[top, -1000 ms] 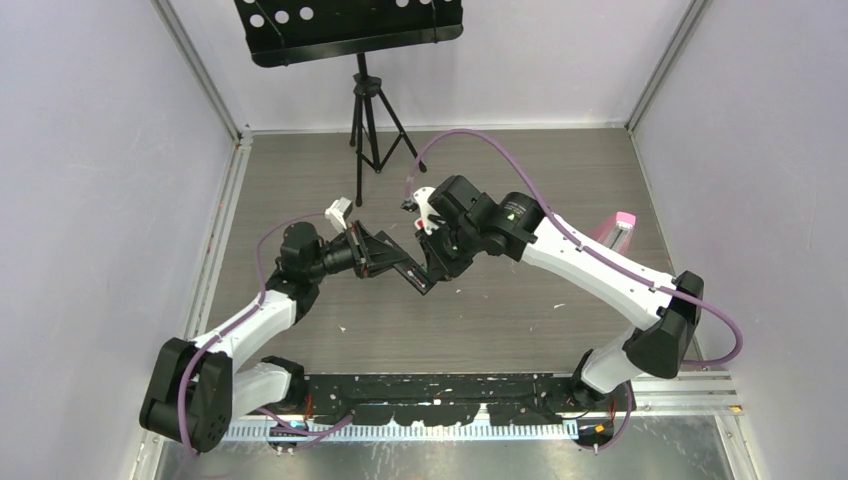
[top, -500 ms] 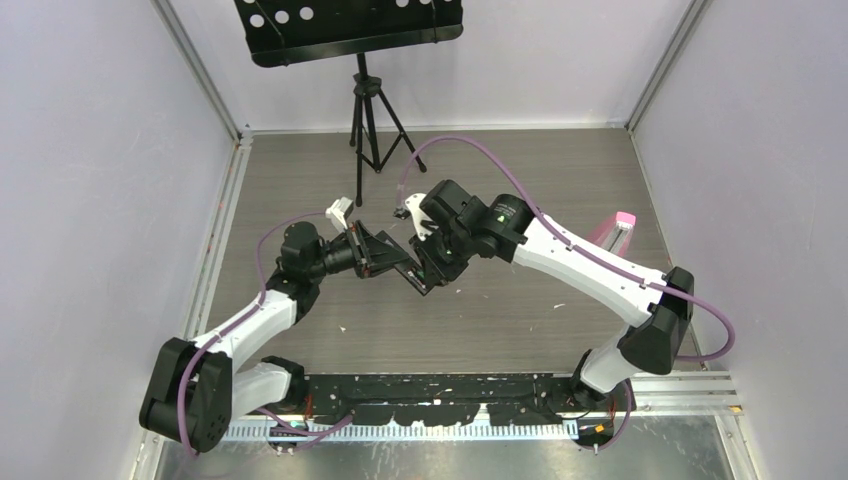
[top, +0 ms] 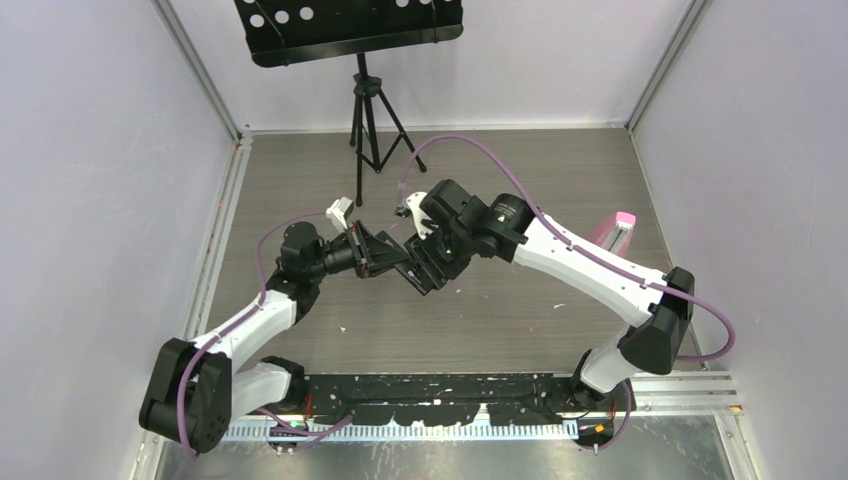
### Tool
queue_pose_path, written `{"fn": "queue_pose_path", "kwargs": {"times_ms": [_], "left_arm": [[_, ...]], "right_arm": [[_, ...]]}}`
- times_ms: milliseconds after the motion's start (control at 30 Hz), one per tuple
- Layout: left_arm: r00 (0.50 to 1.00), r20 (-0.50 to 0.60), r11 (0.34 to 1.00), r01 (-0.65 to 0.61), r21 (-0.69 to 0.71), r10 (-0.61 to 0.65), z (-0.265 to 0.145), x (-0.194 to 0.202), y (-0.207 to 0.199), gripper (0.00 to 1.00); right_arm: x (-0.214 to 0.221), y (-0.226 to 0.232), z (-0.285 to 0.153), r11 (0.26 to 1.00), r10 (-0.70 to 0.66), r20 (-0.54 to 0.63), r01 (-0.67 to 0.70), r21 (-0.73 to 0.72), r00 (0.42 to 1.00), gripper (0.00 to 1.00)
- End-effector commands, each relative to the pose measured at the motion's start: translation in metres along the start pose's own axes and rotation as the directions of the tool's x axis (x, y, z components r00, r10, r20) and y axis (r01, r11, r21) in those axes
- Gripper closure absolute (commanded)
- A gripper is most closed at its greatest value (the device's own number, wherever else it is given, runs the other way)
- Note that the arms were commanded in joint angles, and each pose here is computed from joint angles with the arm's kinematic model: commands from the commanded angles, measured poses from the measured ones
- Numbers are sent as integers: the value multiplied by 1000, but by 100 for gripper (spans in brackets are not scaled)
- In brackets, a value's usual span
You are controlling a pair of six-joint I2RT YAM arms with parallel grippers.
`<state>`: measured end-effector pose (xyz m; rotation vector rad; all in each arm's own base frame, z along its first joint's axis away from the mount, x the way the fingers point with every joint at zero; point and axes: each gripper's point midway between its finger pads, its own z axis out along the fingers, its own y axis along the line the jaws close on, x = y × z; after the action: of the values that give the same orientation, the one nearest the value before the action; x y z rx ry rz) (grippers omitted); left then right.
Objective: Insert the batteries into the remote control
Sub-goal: Load the battery into the remote control.
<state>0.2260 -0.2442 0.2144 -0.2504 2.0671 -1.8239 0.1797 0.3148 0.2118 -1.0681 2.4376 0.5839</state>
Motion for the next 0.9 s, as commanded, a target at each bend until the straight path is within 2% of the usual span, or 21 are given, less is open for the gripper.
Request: {"fn": "queue_pose_path", "kwargs": {"times_ms": [0,167,267,367,433,533,667,867], "left_arm": [[997,1,994,-73,86,74,-3,-1,-32,100],[998,13,994,-60,96,59,-5,-1,-38,100],[999,31,995,-26,100,23,-6,-4,-42,100],[996,67,992,48,121,-56,-6,-11,-49,100],[991,92,982,81,170,-98,-8,-16,-60,100],[981,114,966,129,225,-158,-10,-23,-73,100],[971,127,951,164,263,-203,-13,-28,-86,100],[964,143,939,177,296,-226,-17,-31,-94,100]], "right_arm": [[-26,9,-33,1000,26,167,-24,-14,986,50],[-40,13,-58,996,93,295,-85,-41,951,39],[-54,12,-73,985,173,405,-161,-64,898,34],[-72,4,-93,945,318,567,-305,-121,760,28],[-88,1,-106,896,430,659,-380,-228,618,24],[-97,1,-117,806,580,690,-431,-406,434,22],[-103,2,-117,711,693,653,-440,-548,305,22],[-106,2,-119,600,791,586,-409,-688,175,22]]}}
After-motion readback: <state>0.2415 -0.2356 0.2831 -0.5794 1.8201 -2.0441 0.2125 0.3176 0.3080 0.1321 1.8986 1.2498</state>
